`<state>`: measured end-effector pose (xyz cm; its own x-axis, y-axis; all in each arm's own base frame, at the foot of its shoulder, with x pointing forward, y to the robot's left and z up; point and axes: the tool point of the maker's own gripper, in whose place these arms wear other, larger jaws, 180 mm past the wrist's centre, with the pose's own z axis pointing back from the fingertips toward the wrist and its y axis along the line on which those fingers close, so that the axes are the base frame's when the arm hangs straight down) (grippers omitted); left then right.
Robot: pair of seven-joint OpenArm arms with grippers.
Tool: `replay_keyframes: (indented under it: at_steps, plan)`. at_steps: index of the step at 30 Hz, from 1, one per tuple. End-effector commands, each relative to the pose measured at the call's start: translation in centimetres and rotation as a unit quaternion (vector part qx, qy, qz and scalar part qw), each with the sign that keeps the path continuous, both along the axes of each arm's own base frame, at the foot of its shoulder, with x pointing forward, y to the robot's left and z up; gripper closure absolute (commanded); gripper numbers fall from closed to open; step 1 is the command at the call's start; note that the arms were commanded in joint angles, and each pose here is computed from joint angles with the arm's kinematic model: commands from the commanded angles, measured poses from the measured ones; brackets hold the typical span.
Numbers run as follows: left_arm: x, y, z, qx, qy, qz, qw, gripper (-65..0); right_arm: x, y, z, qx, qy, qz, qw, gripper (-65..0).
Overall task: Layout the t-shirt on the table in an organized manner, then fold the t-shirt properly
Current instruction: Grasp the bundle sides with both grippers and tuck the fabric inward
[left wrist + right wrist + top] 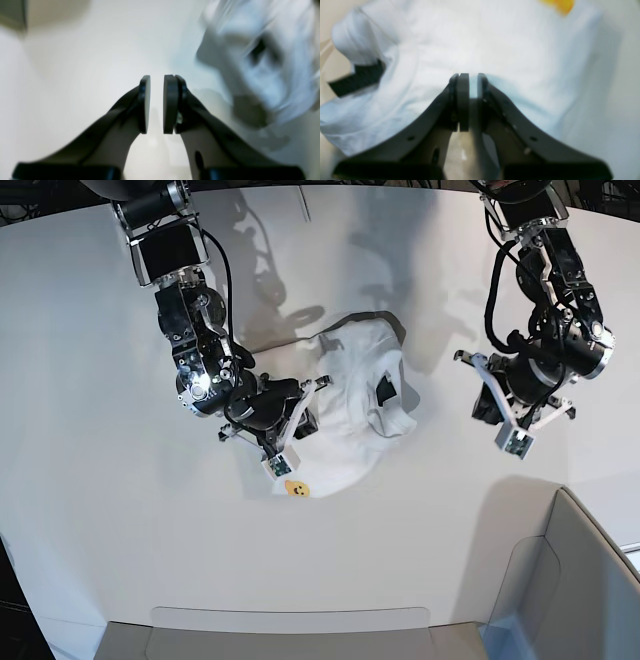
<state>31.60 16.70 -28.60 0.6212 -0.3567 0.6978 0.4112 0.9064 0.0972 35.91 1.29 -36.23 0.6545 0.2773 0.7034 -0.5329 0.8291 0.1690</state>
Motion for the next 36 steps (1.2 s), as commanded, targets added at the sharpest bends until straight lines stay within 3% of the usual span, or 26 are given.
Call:
replay_keyframes:
  at_steps: [1, 6, 10, 14, 22, 28, 36]
  plan:
    - [0.2, -1.3, 0.4, -0.009, -0.009, -0.015, 1.000, -9.0, 0.8, -0.2, 0.3, 0.004, -0.008, -0.006, 0.9999, -4.8]
    - [-0.3, -6.8, -0.1, -0.033, -0.001, -0.081, 0.996, -8.9, -0.2, -0.9, -3.1, -0.010, 0.041, -0.013, 0.9990, -4.9]
    - [-0.7, -10.1, -0.2, -0.052, 0.000, -0.118, 0.992, -8.9, -0.5, -0.9, -3.8, -0.002, 0.041, -0.018, 0.9990, -4.8]
    - [-0.2, -11.1, 0.5, -0.067, -0.009, -0.118, 0.991, -8.9, -0.8, -0.6, -3.4, 0.003, 0.036, -0.014, 0.9993, -4.8]
    - [2.0, -12.9, 2.0, -0.090, -0.026, -0.126, 0.988, -8.9, -2.2, 2.2, 1.9, 0.096, -0.008, 0.006, 0.9954, -4.8]
    - [3.7, -13.4, -1.1, -0.133, 0.005, -0.117, 0.984, -8.9, -3.5, 2.9, 5.7, 0.121, -0.056, 0.015, 0.9910, -4.8]
    - [5.2, -13.0, -6.4, -0.188, 0.047, -0.083, 0.978, -8.9, -3.9, 1.8, 5.7, 0.109, -0.062, 0.015, 0.9920, -4.9]
